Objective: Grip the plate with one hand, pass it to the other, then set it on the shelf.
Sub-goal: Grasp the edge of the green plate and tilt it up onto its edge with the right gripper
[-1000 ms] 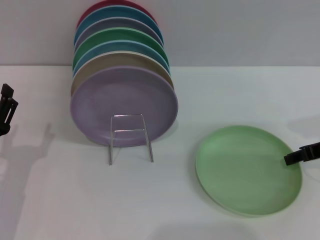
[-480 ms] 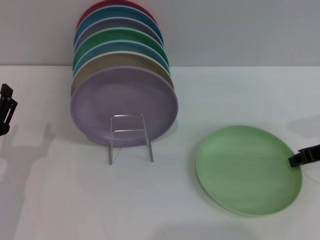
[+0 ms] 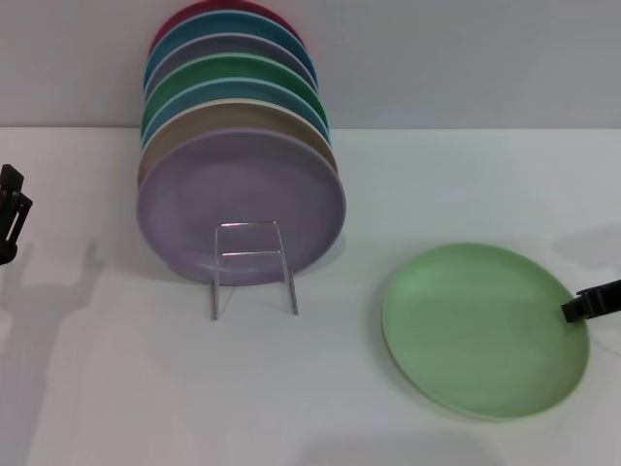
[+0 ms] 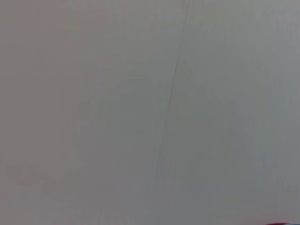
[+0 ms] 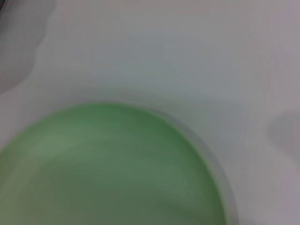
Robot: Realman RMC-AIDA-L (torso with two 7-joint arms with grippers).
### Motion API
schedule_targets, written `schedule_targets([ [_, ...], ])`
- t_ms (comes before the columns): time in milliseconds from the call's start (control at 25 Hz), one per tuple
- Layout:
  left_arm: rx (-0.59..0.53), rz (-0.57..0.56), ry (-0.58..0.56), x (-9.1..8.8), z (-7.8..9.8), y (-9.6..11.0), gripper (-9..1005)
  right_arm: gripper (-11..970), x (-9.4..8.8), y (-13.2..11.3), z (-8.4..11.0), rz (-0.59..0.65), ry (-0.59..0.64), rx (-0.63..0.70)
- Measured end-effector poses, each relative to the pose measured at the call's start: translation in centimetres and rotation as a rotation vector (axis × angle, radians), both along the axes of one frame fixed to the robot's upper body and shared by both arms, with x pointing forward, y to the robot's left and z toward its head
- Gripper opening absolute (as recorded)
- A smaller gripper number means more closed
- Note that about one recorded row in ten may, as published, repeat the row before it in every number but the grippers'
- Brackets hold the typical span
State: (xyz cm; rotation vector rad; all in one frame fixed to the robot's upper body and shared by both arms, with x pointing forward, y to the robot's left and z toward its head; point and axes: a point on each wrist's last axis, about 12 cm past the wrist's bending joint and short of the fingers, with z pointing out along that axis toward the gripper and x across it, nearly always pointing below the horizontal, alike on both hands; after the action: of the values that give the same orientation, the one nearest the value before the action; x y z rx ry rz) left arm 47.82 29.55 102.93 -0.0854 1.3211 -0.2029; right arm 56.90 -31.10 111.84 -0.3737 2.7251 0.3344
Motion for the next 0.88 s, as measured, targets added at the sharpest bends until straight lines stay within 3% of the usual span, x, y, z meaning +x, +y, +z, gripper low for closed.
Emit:
schedule_targets([
  [240, 0.000, 0.001, -0.001, 0.0, 0.0, 0.0, 862, 39, 0.0, 0.1, -0.2, 0.002, 0.004, 0.002],
  [680, -0.002, 0.001, -0.002, -0.1, 0.0, 0.0, 863, 38, -0.1, -0.3, 0.7, 0.014, -0.084, -0.019],
  [880, -0.011, -0.001, -0.003, -0.1, 0.0, 0.0, 863, 24, -0.4, -1.1, 2.6, -0.017, -0.222, -0.016],
])
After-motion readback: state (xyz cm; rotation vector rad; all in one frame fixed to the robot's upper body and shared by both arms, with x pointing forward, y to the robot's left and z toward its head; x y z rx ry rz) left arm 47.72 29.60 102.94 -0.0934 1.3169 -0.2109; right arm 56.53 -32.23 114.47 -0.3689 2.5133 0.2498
